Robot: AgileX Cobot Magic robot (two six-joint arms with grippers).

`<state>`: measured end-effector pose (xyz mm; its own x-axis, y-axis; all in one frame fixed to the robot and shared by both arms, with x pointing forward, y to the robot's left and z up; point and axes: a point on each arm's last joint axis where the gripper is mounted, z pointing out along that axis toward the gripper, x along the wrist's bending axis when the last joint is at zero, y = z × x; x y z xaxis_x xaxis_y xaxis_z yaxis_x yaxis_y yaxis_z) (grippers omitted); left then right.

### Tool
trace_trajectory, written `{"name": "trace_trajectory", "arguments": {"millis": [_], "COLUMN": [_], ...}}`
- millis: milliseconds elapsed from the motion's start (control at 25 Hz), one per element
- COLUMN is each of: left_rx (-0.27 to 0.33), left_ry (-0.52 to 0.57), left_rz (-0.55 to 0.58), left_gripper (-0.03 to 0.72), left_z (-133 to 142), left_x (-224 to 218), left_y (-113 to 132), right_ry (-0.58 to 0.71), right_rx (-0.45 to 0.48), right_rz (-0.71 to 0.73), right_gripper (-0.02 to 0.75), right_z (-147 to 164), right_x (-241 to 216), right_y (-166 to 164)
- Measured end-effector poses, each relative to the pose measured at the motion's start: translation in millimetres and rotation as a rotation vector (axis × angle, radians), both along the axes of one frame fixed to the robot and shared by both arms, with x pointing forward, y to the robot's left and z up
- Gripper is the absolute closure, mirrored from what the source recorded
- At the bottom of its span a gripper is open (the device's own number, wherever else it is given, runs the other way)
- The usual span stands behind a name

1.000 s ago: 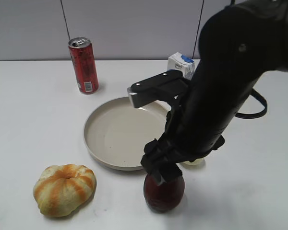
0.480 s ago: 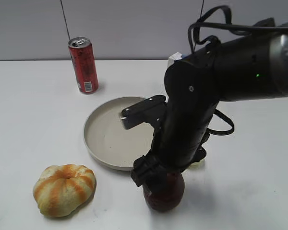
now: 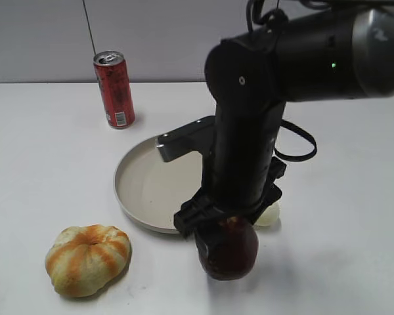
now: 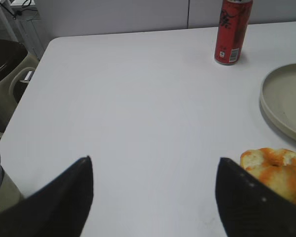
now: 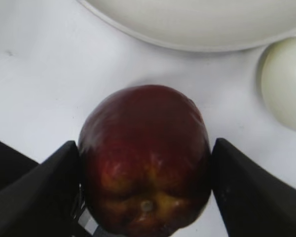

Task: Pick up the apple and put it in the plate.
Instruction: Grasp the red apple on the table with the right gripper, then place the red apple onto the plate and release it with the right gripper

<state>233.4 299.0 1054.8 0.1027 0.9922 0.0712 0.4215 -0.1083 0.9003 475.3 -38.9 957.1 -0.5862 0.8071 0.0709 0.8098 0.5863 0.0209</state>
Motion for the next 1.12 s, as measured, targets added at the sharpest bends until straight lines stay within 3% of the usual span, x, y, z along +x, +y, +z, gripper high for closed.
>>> {"name": "trace_trajectory", "arguments": {"millis": [200,480,880,1120], "left_rx": [0.000,0.000,0.000,0.000], "left_ry": [0.000,0.000,0.000,0.000], "left_rz": [0.000,0.000,0.000,0.000], "left_gripper": [0.102,0.102,0.102,0.102], "left_z": [0,0,0,0], "left_x": [0,0,0,0], "left_y": [0,0,0,0], "right_ry": [-0.074,-0.235,-0.237,-0.234], "right_rx": [-0.003,0.131,0.089,0.082], "right_rz": [0.025,-0.004,0.025,0.028], "right_gripper": [0.122,0.122,0.124,0.097], "right_z": [39,73,0,-19], "right_x": [16,51,87,92], "right_y": [6,16,46,51]}}
